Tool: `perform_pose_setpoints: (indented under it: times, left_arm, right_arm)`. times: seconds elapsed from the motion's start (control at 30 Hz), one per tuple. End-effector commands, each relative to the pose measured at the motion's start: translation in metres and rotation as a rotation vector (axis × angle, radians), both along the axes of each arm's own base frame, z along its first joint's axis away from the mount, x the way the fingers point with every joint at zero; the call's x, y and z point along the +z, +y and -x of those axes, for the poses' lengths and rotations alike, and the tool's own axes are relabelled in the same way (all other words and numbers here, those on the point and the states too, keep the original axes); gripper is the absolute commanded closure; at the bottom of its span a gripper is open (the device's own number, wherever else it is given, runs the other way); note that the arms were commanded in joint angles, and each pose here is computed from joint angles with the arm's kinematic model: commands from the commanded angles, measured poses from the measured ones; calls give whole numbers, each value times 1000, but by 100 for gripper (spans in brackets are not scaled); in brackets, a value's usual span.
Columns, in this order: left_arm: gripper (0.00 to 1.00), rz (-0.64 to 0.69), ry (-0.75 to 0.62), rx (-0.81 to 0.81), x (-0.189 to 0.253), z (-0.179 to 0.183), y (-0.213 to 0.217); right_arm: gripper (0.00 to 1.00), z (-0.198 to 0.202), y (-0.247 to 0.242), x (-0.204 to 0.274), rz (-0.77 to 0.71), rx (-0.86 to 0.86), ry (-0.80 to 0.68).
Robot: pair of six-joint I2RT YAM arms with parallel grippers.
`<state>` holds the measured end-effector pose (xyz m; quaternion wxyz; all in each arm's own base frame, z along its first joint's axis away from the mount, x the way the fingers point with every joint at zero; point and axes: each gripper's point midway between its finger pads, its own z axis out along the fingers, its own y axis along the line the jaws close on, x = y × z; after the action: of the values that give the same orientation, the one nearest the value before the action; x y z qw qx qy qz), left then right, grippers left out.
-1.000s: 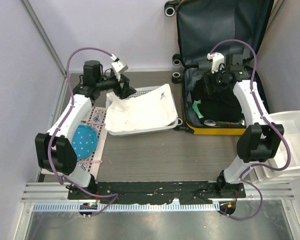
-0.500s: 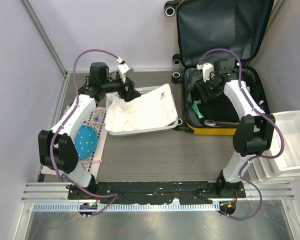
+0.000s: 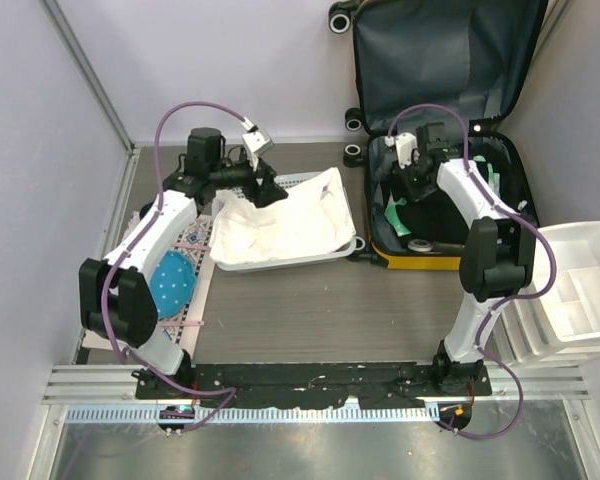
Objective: Open, take out, and arrange the luggage
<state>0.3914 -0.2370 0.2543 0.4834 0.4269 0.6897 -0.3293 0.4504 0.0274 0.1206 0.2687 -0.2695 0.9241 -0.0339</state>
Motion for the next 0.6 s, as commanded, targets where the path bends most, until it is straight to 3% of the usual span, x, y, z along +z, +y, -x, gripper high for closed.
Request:
perform_pose_setpoints:
  times: [0.0,0.23,0.37,0.57]
  left_arm:
    - [29,15,-45,-51,12,1,-20]
    - [30,21,-27,-112,6,6,-47]
    - [30,56,6,-99,1,3,-62]
    - [28,273,38,-51,27,-23,-124]
  right_arm:
    - [99,2,-19,60,-32,-1,-130]
    - [99,41,-38,79,-106,29,-105]
    - [99,40,-48,84,-205,-34,-117]
    - [99,32,-48,93,-327,-68,-130]
